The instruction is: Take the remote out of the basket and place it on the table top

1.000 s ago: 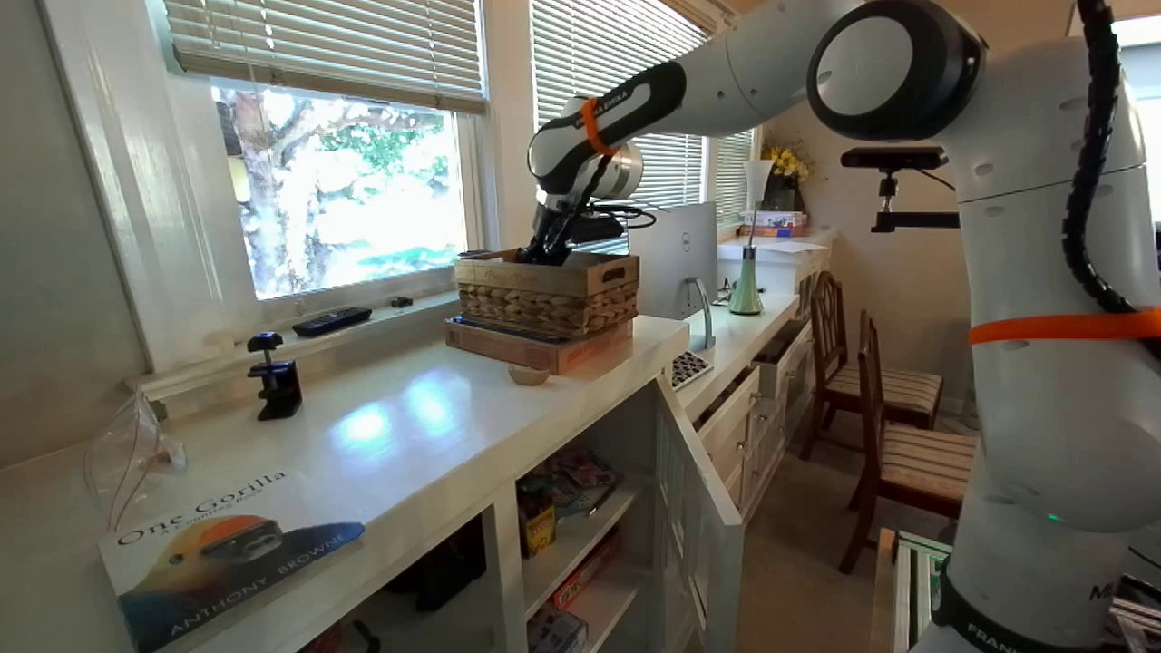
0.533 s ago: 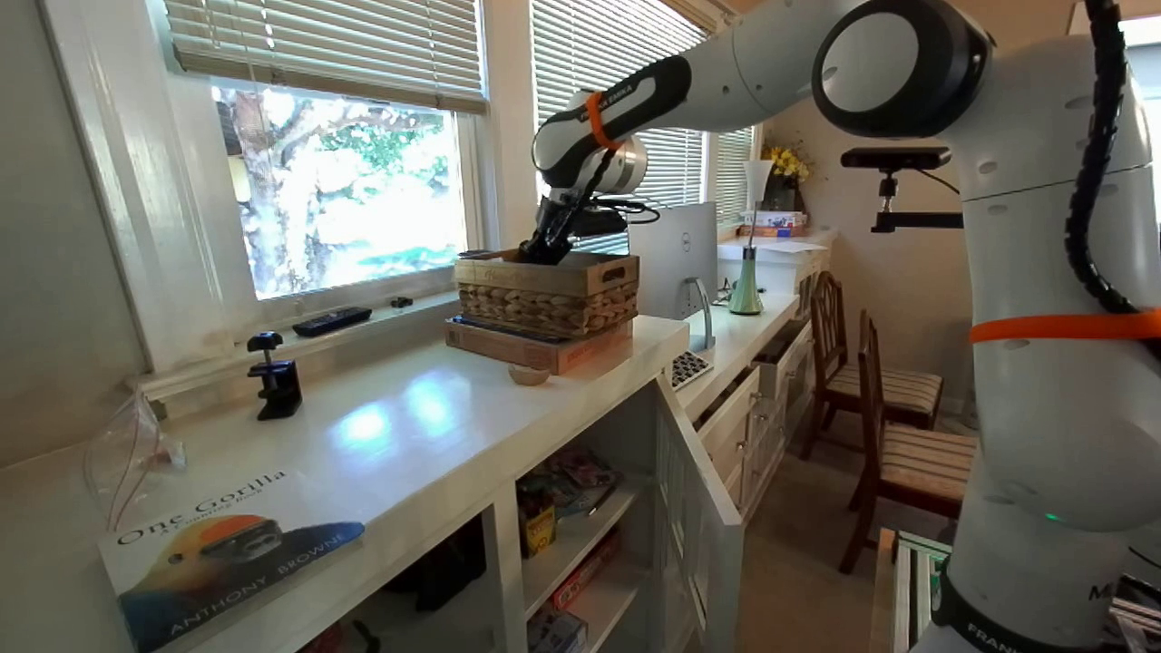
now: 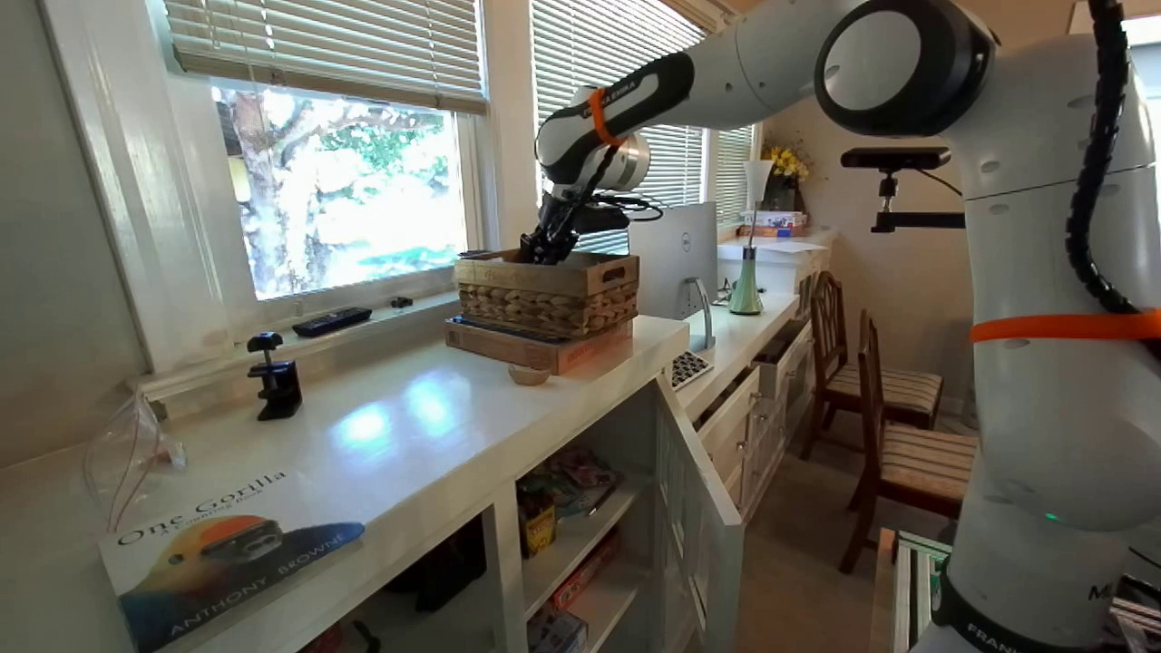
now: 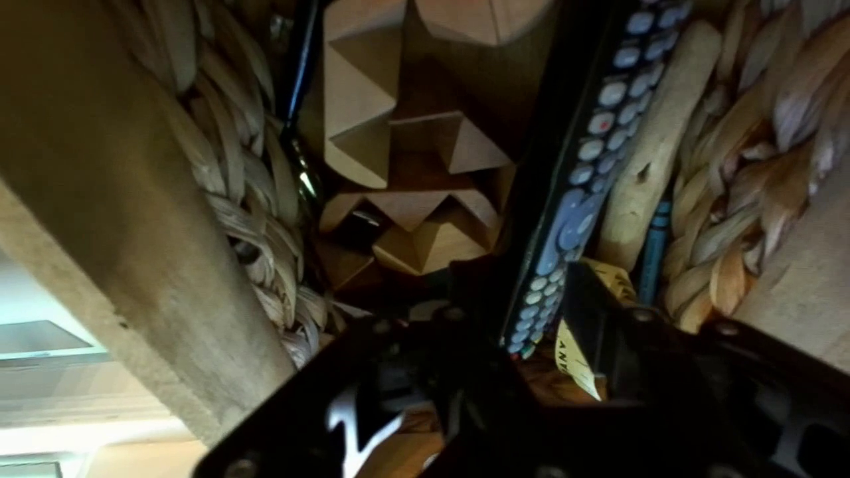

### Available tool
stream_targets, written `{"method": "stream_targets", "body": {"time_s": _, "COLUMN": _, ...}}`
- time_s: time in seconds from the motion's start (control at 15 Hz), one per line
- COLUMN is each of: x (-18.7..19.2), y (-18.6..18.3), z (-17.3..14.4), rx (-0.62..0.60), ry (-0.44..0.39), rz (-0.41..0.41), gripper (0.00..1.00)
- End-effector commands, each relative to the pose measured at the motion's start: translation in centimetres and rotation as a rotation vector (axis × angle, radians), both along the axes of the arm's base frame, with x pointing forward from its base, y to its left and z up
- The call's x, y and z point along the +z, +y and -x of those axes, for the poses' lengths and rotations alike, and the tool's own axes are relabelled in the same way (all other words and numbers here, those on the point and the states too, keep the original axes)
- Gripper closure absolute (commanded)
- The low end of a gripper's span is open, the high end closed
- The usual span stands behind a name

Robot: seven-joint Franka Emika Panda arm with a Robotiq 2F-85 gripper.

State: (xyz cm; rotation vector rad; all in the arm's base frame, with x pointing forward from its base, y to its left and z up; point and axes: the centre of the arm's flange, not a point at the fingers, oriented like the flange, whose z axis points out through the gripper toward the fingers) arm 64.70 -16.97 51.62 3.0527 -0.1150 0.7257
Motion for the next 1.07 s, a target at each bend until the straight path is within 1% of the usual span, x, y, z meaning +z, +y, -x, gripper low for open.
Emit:
{"method": "stream_targets", "body": {"time_s": 0.0, "x": -0.4, "y": 0.3, "z": -1.0, "rx": -0.032, "ry": 0.003, "rz": -0.029, "gripper": 0.29}}
{"method": "stream_targets", "body": {"time_s": 0.2, "x": -1.3, "y": 0.5, "z": -1.4, "rx": -0.029, "ry": 0.004, "rz": -0.046, "gripper": 0.05}}
{"method": "stream_targets", "body": {"time_s": 0.27, "x": -1.5, "y": 0.5, "z": -1.6, "rx": -0.026, "ry": 0.004, "rz": -0.054, "gripper": 0.01}}
{"method": "stream_targets", "body": {"time_s": 0.47, "x": -2.2, "y": 0.4, "z": -1.8, "rx": -0.023, "ry": 0.009, "rz": -0.08, "gripper": 0.0}}
{"method": "stream_targets", "body": {"time_s": 0.53, "x": -2.3, "y": 0.3, "z": -1.8, "rx": -0.026, "ry": 0.008, "rz": -0.087, "gripper": 0.25}}
{"method": "stream_targets", "body": {"time_s": 0.6, "x": -2.4, "y": 0.4, "z": -1.9, "rx": -0.029, "ry": 0.006, "rz": -0.09, "gripper": 0.25}}
{"method": "stream_targets", "body": {"time_s": 0.73, "x": -2.6, "y": 0.5, "z": -2.1, "rx": -0.03, "ry": 0.006, "rz": -0.096, "gripper": 0.41}}
{"method": "stream_targets", "body": {"time_s": 0.8, "x": -2.7, "y": 0.5, "z": -2.1, "rx": -0.032, "ry": 0.006, "rz": -0.096, "gripper": 0.51}}
{"method": "stream_targets", "body": {"time_s": 0.93, "x": -2.7, "y": 0.5, "z": -2.1, "rx": -0.033, "ry": 0.006, "rz": -0.094, "gripper": 0.64}}
{"method": "stream_targets", "body": {"time_s": 1.0, "x": -2.7, "y": 0.5, "z": -2.1, "rx": -0.033, "ry": 0.006, "rz": -0.093, "gripper": 0.73}}
